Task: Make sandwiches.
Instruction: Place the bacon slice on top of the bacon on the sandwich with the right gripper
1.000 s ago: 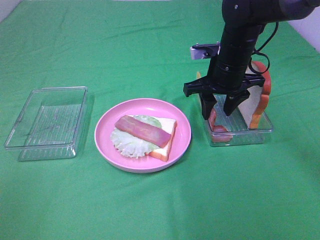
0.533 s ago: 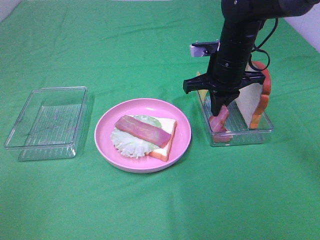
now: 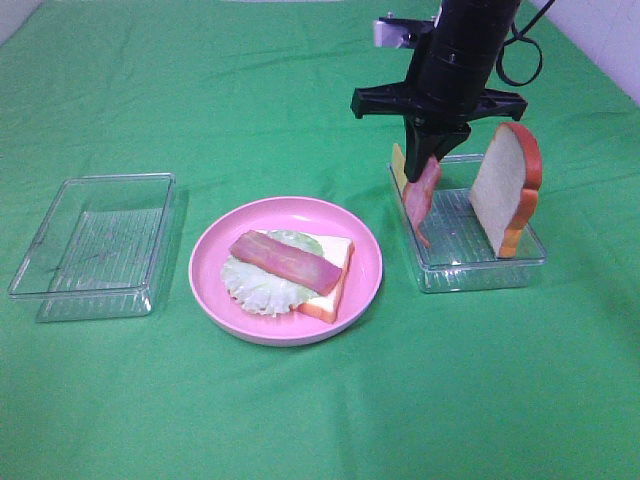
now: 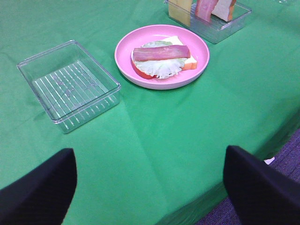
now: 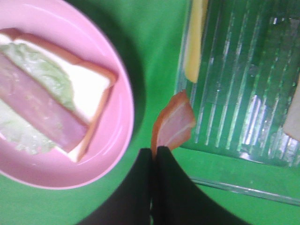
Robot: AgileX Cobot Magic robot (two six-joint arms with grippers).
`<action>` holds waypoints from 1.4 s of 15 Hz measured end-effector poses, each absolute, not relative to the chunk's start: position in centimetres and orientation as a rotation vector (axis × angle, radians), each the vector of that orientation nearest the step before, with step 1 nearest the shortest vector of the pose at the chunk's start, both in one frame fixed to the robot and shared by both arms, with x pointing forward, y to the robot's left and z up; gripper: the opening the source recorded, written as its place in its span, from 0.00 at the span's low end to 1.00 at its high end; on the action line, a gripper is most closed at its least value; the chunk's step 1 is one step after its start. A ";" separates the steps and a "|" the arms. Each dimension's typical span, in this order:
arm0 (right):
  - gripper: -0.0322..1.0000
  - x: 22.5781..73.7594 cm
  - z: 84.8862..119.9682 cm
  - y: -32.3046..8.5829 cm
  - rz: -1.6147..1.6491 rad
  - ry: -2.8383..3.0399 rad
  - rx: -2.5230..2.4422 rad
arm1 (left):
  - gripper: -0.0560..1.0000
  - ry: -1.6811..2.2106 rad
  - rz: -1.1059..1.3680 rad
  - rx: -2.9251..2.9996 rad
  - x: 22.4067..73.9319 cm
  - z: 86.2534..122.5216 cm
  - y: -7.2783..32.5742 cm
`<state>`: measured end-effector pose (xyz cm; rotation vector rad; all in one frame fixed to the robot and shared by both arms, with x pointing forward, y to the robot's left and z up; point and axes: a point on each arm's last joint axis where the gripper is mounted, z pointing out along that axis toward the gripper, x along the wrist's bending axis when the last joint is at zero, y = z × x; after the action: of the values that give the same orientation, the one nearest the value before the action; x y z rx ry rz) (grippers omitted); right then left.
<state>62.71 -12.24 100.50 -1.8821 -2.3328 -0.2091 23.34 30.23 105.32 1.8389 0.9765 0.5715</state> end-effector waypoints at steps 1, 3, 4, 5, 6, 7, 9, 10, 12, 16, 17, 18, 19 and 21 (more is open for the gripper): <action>0.03 62.5 101.0 -12.1 -0.237 -2.317 -1.877 | 0.81 0.977 0.571 1.839 23.3 105.3 30.2; 0.03 61.7 103.6 -11.9 -0.352 -2.285 -1.862 | 0.81 0.977 0.571 1.839 23.3 105.3 30.2; 0.03 61.2 104.8 -11.9 -0.400 -2.279 -1.856 | 0.81 0.977 0.571 1.839 23.3 105.3 30.2; 0.03 60.7 106.3 -12.0 -0.461 -2.270 -1.848 | 0.81 0.977 0.571 1.839 23.3 105.3 30.2; 0.03 59.7 108.4 -11.8 -0.560 -2.252 -1.802 | 0.81 0.977 0.571 1.839 23.3 105.3 30.2; 0.03 59.2 109.4 -11.6 -0.620 -2.247 -1.748 | 0.81 0.977 0.571 1.839 23.3 105.3 30.2; 0.03 58.7 110.2 -11.0 -0.692 -2.223 -1.650 | 0.81 0.977 0.571 1.839 23.3 105.3 30.2; 0.03 58.5 110.3 -10.4 -0.718 -2.216 -1.590 | 0.81 0.977 0.571 1.839 23.3 105.3 30.2; 0.03 58.0 109.7 -8.7 -0.724 -2.234 -1.475 | 0.81 0.976 0.572 1.838 23.3 105.3 30.2; 0.03 57.5 105.3 -3.4 -0.681 -2.191 -1.283 | 0.81 0.976 0.572 1.838 23.3 105.3 30.2; 0.03 57.9 104.1 -2.5 -0.702 -2.141 -1.273 | 0.81 0.976 0.572 1.838 23.3 105.3 30.2; 0.03 58.4 103.0 -1.9 -0.721 -2.093 -1.261 | 0.81 0.976 0.572 1.838 23.3 105.3 30.2; 0.03 58.8 102.1 -1.4 -0.743 -2.051 -1.257 | 0.81 0.976 0.572 1.838 23.3 105.3 30.2; 0.03 59.5 100.0 -0.6 -0.753 -1.971 -1.268 | 0.81 0.976 0.572 1.838 23.3 105.3 30.2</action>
<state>59.48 -0.64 100.02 -1.2682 -1.9707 -0.7534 23.35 30.23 105.33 1.8381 0.9761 0.5719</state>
